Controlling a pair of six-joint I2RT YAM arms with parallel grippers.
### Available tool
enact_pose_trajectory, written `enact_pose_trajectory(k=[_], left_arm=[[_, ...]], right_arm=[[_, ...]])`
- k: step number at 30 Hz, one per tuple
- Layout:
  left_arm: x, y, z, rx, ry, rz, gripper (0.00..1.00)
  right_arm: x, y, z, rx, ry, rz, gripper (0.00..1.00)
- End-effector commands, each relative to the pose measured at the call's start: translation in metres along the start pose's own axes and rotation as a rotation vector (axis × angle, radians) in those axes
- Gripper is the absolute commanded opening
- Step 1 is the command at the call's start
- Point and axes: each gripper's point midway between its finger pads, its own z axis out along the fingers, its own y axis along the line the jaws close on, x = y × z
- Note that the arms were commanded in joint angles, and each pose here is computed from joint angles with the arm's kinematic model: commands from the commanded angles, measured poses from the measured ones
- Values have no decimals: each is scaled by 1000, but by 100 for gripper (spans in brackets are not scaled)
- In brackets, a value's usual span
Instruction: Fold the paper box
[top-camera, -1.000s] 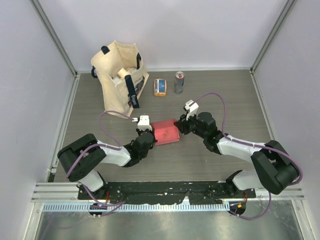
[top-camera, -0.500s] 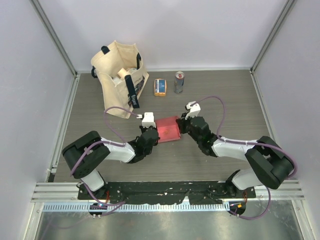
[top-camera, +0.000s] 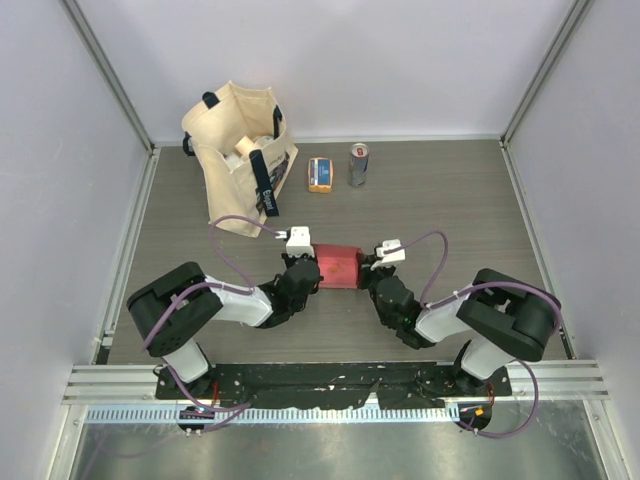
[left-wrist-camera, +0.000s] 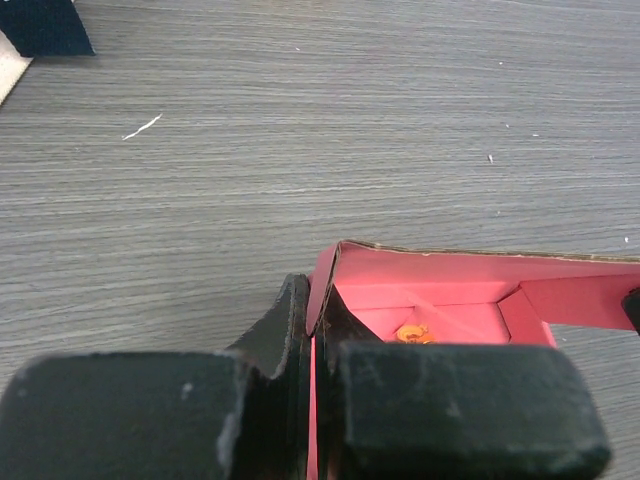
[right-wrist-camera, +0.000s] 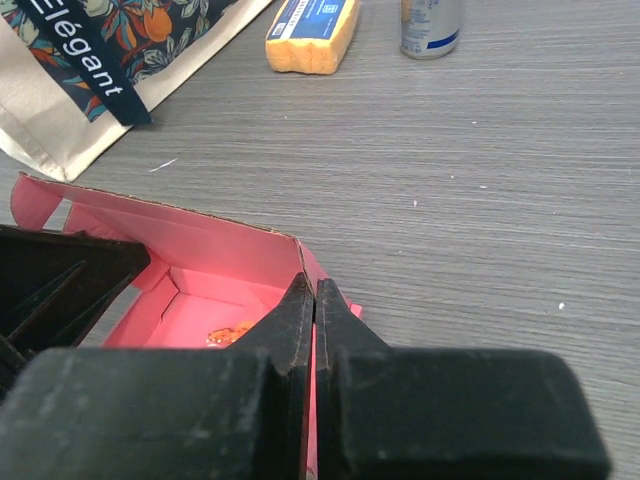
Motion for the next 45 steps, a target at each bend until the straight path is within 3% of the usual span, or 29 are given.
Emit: enact_pose_trajectory(k=[1, 9, 16, 25, 29, 30, 32, 35, 40, 45], left_arm=[[11, 6, -4, -13, 36, -11, 0], [17, 6, -11, 13, 65, -48, 7], [26, 6, -15, 33, 93, -71, 6], [19, 4, -18, 49, 82, -77, 5], [17, 1, -26, 94, 91, -89, 21], [15, 0, -28, 103, 91, -92, 32], [12, 0, -35, 128, 95, -97, 43], [6, 2, -48, 161, 102, -109, 52], [-2, 4, -77, 241, 149, -125, 60], [-32, -12, -122, 454, 152, -147, 63]], right_arm=[[-22, -10, -3, 101, -119, 46, 2], [-17, 3, -8, 123, -141, 8, 2], [-12, 1, -9, 240, -142, -15, 1], [-19, 12, -15, 158, -157, 5, 1], [-14, 9, -20, 119, -168, -7, 1], [-13, 8, -22, 106, -166, -30, 1], [-14, 12, -23, 72, -177, -45, 2], [-16, 12, -23, 63, -191, -76, 2], [-16, 12, -23, 66, -190, -102, 1], [-15, 12, -23, 60, -188, -105, 1]])
